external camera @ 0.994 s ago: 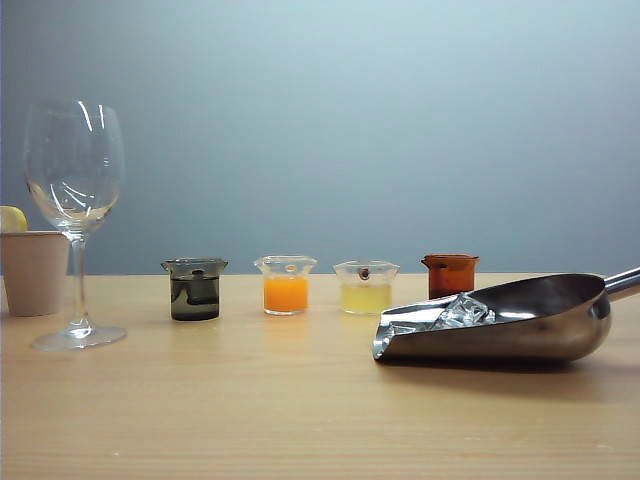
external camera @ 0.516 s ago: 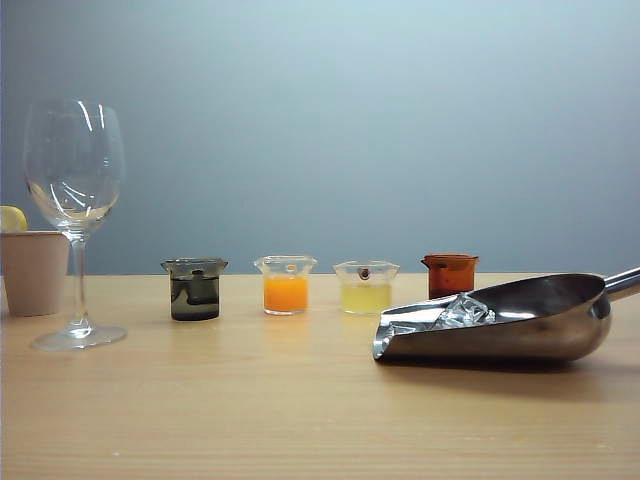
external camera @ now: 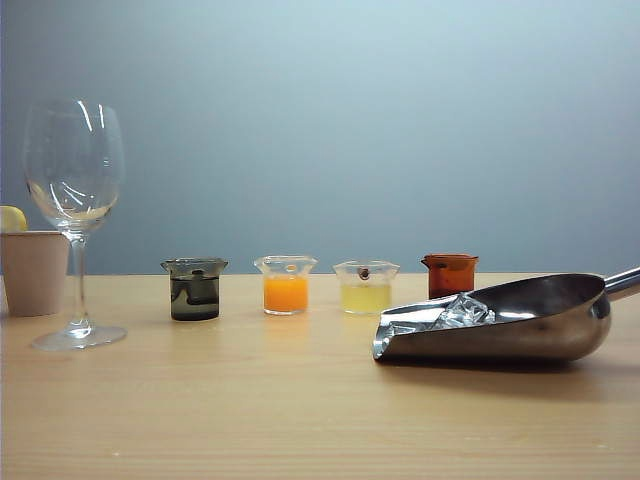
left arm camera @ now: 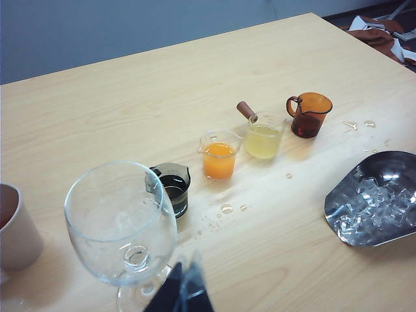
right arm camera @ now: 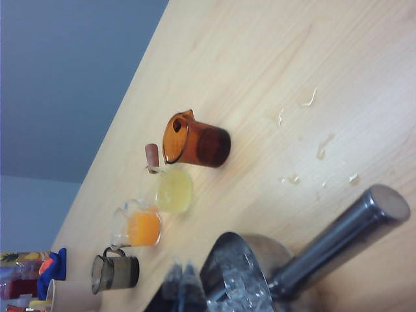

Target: Pick up the ice scoop on the desk filled with ice cubes, pour the ice into the goblet, and finally put the scoop back on the table.

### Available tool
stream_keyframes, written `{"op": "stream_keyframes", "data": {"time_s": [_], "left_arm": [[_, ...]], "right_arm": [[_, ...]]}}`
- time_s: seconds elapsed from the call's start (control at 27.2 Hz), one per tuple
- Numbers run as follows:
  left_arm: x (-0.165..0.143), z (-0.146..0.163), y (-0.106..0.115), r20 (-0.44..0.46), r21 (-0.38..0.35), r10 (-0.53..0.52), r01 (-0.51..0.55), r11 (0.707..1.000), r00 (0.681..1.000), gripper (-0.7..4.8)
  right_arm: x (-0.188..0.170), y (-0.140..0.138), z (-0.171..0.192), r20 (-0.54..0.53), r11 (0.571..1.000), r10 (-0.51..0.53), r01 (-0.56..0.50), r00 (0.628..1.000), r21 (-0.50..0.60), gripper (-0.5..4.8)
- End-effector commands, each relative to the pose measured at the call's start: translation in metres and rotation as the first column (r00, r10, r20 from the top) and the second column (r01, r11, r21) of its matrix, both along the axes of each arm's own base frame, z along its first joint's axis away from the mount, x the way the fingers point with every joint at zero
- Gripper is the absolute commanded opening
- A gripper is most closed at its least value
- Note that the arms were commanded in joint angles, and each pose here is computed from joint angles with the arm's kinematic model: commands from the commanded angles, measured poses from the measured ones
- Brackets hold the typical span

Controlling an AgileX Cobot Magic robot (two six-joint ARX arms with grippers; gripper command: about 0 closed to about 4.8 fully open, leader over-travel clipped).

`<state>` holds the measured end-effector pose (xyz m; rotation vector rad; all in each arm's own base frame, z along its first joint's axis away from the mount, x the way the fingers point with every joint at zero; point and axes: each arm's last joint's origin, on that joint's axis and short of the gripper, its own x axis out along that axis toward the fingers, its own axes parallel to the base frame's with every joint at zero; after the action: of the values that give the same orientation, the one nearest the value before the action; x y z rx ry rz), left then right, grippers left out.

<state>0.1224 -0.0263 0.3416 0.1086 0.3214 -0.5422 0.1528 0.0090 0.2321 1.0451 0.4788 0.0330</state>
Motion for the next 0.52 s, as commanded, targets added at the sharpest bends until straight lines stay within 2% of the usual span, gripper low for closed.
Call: {"op": "stream_keyframes", "data": {"time_s": [0.04,0.33,0.41,0.44,0.48,0.52], "left_arm": [[-0.001,0.003,0.0,0.02,-0.002,-0.009,0.009,1.0,1.0,-0.05],[-0.001,0.004,0.0,0.027,-0.003,-0.009,0.009,1.0,1.0,-0.05],[-0.001,0.004,0.0,0.027,-0.003,-0.009,0.009,1.0,1.0,-0.05],[-0.001,0.004,0.0,0.027,-0.003,-0.009,0.009,1.0,1.0,-0.05],[-0.001,0.004,0.0,0.027,-0.003,-0.009,0.009,1.0,1.0,-0.05],[-0.001,0.004,0.0,0.027,-0.003,-0.009,0.009,1.0,1.0,-0.05]], "right_arm": [[-0.002,0.0,-0.002,-0.037,1.0,0.013,-0.013,0.999,0.007,-0.06],[-0.004,0.001,-0.007,-0.091,0.999,0.021,-0.019,0.996,0.026,-0.06],[-0.006,0.001,-0.011,-0.153,0.998,0.013,-0.005,0.988,0.056,0.12],[-0.007,0.001,-0.012,-0.169,0.998,0.014,-0.005,0.986,0.056,0.76],[-0.008,0.001,-0.014,-0.183,0.998,0.033,-0.021,0.982,0.064,2.12],[-0.008,0.002,-0.014,-0.185,0.997,0.041,-0.029,0.982,0.069,3.24]]}}
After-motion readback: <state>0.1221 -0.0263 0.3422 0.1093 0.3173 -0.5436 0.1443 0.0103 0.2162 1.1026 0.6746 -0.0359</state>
